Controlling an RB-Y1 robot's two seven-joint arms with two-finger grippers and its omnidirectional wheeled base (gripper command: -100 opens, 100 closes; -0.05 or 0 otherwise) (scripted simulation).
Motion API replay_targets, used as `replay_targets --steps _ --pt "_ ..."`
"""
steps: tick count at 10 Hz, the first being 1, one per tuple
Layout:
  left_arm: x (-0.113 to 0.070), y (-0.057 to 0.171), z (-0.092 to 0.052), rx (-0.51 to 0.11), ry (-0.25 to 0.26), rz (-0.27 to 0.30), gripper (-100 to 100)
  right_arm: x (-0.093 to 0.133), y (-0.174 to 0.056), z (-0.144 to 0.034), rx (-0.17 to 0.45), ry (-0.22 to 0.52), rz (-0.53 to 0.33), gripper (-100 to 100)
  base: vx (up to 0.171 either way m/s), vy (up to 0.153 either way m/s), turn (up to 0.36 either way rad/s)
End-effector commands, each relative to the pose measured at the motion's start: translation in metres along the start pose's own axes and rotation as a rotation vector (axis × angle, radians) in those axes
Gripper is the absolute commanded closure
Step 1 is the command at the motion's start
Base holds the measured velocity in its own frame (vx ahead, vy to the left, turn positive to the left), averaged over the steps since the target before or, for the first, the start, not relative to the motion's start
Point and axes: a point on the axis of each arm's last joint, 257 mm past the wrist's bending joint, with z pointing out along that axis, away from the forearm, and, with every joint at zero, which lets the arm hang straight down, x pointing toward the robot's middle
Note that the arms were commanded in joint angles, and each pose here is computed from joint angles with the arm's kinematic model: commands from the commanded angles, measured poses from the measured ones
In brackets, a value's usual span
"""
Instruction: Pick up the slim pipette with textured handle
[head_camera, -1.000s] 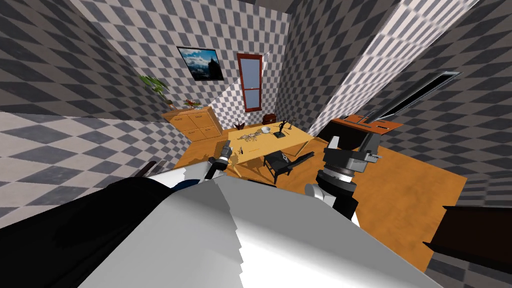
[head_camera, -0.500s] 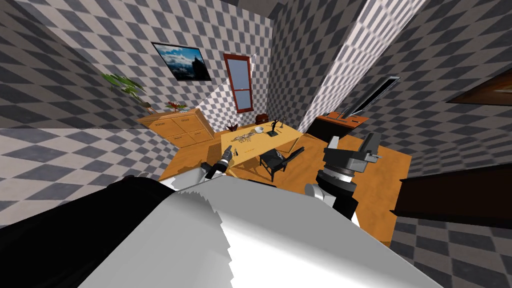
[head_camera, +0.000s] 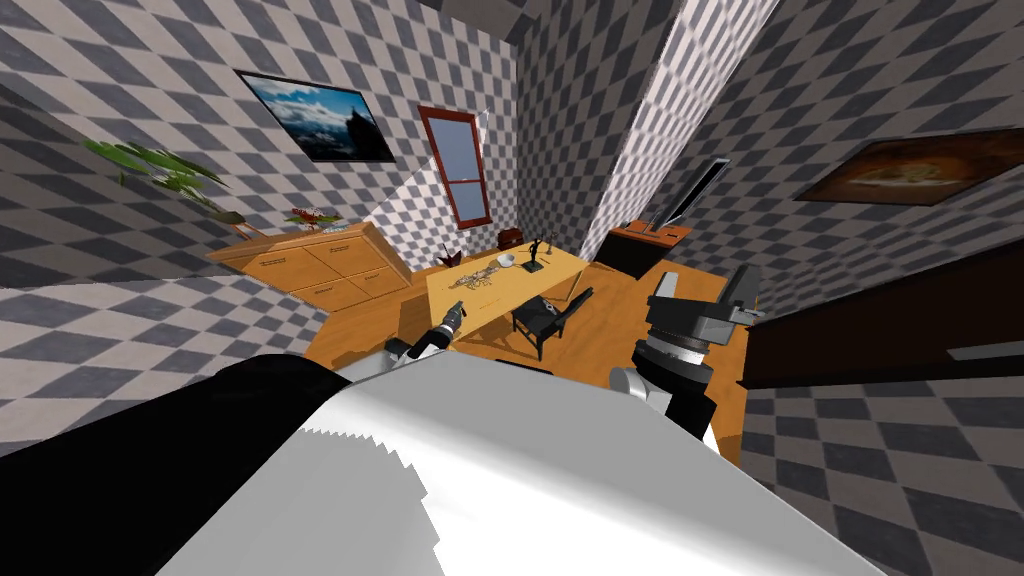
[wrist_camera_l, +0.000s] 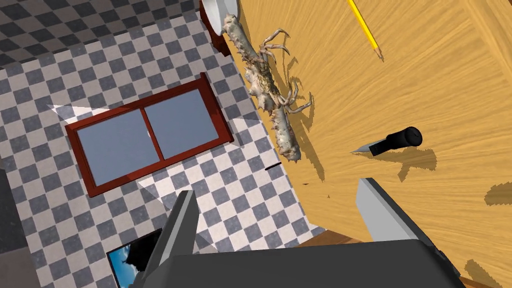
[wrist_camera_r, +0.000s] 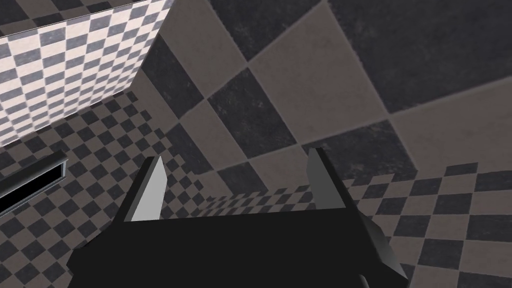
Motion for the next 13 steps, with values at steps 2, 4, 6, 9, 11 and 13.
replay_targets --steps 2,4,6,9,11,13 --pt "-0.005 0.034 0.0 -0.103 0.011 0.014 -100 0.0 0.0 0.0 0.0 0.0 0.0 0 0.011 0.008 -0.119" --pt "-0.011 0.064 -0.004 -0.189 0.02 0.028 -100 0.0 0.0 0.0 0.0 0.0 0.0 0 0.023 0.018 -0.284" --pt "-0.017 0.093 -0.01 -0.275 0.03 0.044 -100 0.0 0.0 0.0 0.0 0.0 0.0 0 0.021 0.029 -0.223" --pt "-0.023 0.131 -0.022 -0.398 0.046 0.06 -100 0.0 0.0 0.0 0.0 0.0 0.0 0 0.031 0.035 -0.239" --pt "-0.032 0.159 -0.033 -0.487 0.056 0.078 -100 0.0 0.0 0.0 0.0 0.0 0.0 0 0.029 0.04 -0.221" --pt "-0.041 0.185 -0.046 -0.575 0.065 0.096 -100 0.0 0.0 0.0 0.0 0.0 0.0 0 0.033 0.048 -0.236"
